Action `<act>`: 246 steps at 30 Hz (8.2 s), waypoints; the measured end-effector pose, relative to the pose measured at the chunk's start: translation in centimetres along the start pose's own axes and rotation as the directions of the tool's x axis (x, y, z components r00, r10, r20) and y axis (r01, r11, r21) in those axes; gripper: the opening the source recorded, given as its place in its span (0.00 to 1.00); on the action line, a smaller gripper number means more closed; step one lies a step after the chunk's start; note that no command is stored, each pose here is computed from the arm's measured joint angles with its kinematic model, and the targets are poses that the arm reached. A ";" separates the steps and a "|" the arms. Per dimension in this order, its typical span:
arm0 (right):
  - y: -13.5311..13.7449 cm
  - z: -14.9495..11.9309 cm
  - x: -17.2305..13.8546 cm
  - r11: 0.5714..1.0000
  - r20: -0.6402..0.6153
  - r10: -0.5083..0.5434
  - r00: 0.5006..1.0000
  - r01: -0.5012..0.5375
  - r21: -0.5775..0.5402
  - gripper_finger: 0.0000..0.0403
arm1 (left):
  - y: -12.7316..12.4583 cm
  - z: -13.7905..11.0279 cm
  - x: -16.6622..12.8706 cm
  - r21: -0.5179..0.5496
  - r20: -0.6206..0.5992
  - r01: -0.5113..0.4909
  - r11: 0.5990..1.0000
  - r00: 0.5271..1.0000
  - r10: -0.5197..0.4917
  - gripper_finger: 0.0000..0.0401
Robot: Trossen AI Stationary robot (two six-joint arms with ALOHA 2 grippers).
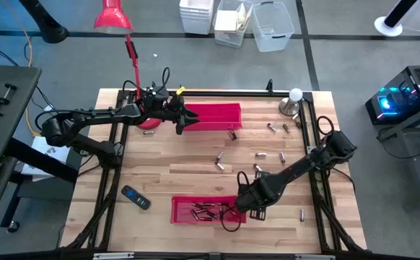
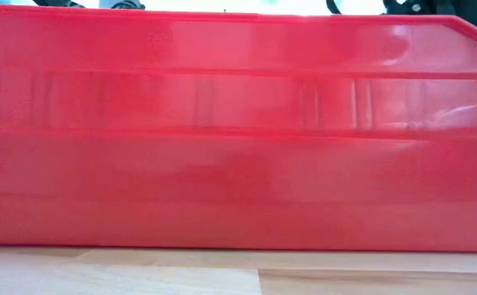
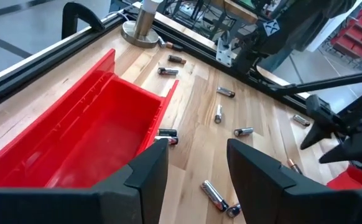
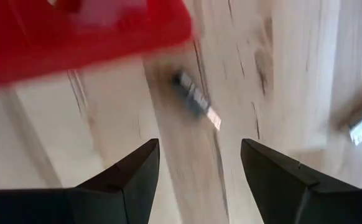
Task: Sort batteries
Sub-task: Put the brown battery into the bottom red bin, then adjust the bottom red bin, then put the left brown battery into the bottom red bin
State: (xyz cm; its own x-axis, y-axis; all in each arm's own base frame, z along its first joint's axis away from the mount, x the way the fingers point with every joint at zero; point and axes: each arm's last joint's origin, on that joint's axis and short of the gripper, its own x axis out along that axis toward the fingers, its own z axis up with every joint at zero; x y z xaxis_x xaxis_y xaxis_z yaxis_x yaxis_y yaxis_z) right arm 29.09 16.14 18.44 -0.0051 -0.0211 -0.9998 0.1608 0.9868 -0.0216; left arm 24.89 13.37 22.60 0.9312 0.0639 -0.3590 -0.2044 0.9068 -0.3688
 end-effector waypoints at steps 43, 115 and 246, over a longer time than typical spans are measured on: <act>-1.8 -3.3 0.9 0.998 0.141 -0.069 0.988 0.069 0.006 0.07 | 0.0 0.1 -0.1 0.040 0.009 -0.029 0.999 1.000 0.028 0.39; -5.4 -6.3 -1.3 0.890 0.411 0.380 0.829 -0.448 0.081 0.00 | -22.6 -18.6 -2.0 0.028 -0.813 0.298 0.954 0.562 -0.151 0.00; -24.7 6.4 5.0 0.692 0.318 -0.195 0.928 -0.100 0.715 0.45 | -2.8 -6.1 -4.9 -0.170 -0.051 0.082 0.982 0.994 -0.092 0.00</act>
State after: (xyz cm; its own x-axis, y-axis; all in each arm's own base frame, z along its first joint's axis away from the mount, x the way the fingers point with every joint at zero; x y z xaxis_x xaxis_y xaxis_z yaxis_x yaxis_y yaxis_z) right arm 31.43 -9.39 14.01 0.2775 -0.2630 -0.9240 0.8177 0.5696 0.0834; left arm 19.05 7.96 20.13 0.9293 -0.0410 -0.3671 -0.1759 0.8247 -0.5375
